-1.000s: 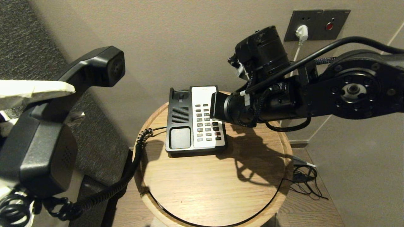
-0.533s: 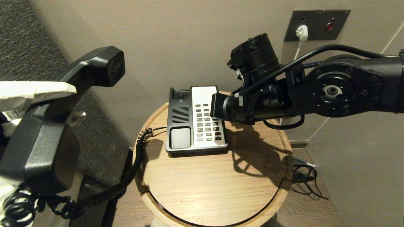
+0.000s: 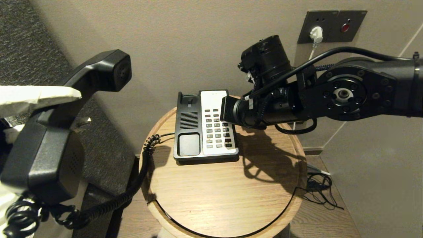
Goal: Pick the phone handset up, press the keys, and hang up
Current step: Dial the number
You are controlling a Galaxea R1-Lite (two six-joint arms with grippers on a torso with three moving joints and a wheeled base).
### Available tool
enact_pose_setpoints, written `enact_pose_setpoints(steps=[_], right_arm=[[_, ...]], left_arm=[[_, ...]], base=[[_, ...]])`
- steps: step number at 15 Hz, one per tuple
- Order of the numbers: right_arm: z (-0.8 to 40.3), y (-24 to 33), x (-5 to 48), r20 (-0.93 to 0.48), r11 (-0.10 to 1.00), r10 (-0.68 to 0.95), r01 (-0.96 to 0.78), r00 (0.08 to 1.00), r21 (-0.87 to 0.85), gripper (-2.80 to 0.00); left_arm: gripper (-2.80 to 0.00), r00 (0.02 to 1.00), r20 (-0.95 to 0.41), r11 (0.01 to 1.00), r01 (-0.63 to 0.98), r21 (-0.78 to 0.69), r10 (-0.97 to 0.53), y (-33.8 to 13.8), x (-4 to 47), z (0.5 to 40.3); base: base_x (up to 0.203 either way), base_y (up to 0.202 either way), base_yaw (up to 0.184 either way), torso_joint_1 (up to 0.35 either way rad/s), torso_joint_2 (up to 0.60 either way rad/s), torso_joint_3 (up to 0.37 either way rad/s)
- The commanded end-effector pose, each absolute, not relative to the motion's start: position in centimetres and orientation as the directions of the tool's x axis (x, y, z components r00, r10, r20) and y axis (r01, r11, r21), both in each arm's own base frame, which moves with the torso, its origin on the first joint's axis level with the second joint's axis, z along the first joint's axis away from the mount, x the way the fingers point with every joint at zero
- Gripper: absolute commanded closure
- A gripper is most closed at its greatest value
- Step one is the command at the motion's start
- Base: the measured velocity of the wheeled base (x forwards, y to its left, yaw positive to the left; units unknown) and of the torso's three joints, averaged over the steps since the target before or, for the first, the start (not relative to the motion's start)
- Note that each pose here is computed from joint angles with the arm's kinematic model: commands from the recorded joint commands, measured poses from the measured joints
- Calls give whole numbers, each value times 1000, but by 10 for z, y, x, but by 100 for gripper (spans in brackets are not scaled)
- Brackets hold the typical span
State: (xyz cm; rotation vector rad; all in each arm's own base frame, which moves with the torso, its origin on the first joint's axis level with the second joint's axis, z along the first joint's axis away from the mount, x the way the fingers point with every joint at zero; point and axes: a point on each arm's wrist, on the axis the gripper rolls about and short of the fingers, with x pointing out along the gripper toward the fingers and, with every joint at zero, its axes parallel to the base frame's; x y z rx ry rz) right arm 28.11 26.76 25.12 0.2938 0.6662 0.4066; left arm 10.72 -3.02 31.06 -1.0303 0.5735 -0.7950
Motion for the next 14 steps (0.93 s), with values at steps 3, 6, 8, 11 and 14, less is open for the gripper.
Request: enact_pose_setpoints(steps=[3,6,8,11,14], right_arm=[[255,268,281,-524,877,459,-270,717,398,0],[249,270,283,-541,883,450,-263,711,389,0],[242,271,284,-562,891,439,-257,701,375,0],[237,273,288,-567,895,431,-252,703,368,0],[243,272,287,-552,891,437,-258,710,375,0]], left_arm=[[0,591,-57,282,296,-913,-805,-30,108,309],[0,591,-58,282,294,-913,-805,-30,108,309],[0,591,-59,283,294,-913,-805,-30,108,309],[0,592,-59,284,294,-913,-804,-30,109,309],[0,595,-57,284,295,-912,-802,-30,109,309]], base=[[0,0,0,0,0,0],[0,0,0,0,0,0],[0,0,0,0,0,0],[0,0,0,0,0,0],[0,0,0,0,0,0]])
